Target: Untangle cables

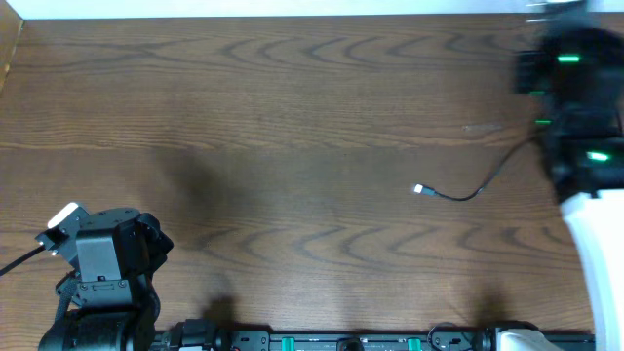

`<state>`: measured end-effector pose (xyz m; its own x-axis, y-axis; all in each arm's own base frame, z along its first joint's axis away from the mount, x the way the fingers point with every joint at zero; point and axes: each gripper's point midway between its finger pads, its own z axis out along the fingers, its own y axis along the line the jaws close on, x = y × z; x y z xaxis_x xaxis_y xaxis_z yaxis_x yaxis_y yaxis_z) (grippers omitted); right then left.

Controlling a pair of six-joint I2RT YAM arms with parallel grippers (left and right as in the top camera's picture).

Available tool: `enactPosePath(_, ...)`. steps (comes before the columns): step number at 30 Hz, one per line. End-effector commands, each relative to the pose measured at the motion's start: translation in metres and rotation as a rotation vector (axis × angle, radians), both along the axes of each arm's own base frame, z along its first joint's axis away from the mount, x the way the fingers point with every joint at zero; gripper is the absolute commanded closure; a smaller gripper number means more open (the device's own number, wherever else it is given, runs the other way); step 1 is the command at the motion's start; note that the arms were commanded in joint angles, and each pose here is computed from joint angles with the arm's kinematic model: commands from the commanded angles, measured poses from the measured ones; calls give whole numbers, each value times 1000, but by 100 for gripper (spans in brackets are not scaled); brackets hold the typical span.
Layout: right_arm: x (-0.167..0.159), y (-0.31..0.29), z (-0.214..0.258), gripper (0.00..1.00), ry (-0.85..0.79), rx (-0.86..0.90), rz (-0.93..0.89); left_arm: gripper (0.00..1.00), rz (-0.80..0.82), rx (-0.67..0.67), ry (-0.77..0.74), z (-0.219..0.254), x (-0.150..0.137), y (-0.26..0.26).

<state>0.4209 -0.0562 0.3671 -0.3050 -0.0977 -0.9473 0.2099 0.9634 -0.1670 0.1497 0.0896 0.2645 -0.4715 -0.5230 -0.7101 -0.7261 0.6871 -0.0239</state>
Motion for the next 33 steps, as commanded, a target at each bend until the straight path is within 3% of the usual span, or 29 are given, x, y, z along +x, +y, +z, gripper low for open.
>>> enactPosePath(1,-8,-38,9,99,-46,102,-20,9,-4,13,6,3,-1,1)
enactPosePath(5,-17,-93,17,99,-108,151,-78,9,-21,-10,4,1,0,-3)
enactPosePath(15,-41,-161,105,98,-597,571,-13,9,-60,-42,9,-2,3,-10)
enactPosePath(19,-45,-188,113,99,-700,708,4,9,-108,-62,21,-5,6,-17)
enactPosePath(27,-14,-225,25,99,-493,863,67,9,-128,-64,40,-7,8,-19)
enactPosePath(31,-5,-242,-47,99,-345,1021,64,9,-160,-101,52,-11,12,-26)
enactPosePath(33,-7,-254,-106,99,-233,1169,-37,9,-168,-111,70,-14,14,-28)
